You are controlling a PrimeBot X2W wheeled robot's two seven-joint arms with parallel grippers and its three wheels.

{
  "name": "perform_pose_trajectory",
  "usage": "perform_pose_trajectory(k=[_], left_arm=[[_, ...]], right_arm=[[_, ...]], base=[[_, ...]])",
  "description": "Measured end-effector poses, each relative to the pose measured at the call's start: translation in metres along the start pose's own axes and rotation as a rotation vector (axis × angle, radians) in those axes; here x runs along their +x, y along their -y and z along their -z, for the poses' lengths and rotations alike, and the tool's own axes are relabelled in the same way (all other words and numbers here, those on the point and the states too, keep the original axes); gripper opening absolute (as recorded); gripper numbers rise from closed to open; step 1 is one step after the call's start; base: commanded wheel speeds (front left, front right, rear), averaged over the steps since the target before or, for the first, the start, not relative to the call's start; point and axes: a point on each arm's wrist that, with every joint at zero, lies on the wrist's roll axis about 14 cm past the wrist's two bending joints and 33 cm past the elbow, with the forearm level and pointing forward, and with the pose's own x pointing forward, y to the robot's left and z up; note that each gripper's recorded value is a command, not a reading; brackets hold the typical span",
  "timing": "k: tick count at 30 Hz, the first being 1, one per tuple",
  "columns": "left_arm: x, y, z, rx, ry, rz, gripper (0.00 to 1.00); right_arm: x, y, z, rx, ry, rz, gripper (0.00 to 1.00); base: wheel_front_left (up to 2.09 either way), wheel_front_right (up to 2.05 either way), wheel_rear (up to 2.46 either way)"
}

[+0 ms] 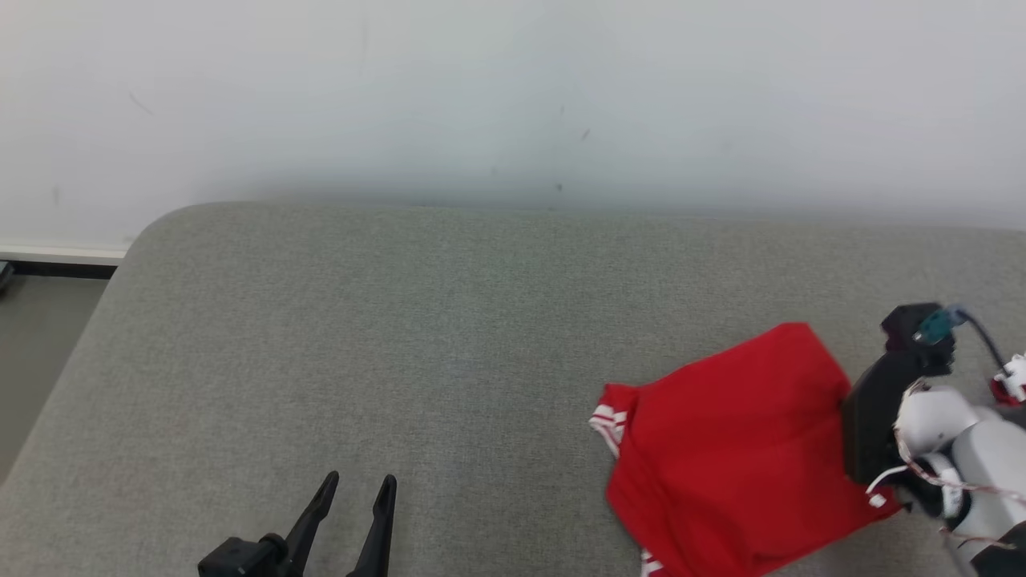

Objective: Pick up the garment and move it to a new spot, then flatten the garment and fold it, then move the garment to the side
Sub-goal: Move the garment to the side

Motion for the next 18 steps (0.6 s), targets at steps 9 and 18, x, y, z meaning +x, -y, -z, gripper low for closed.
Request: perform_pose_trajectory(k=[9,18], left_arm=[[0.008,0.006,0.0,0.0,-0.004,0.028,1.0],[0.016,0.015,0.006,-0.002,-0.024,0.064,1.0]], right_arm=[[-0.03,0.05,-0.037,0.001,0.079,0.109,0.0],[-0.062,0.098,-0.069,0.023,0.156,0.222,0.0]], base=[[0.0,0.0,0.0],[0.0,0.0,0.0]])
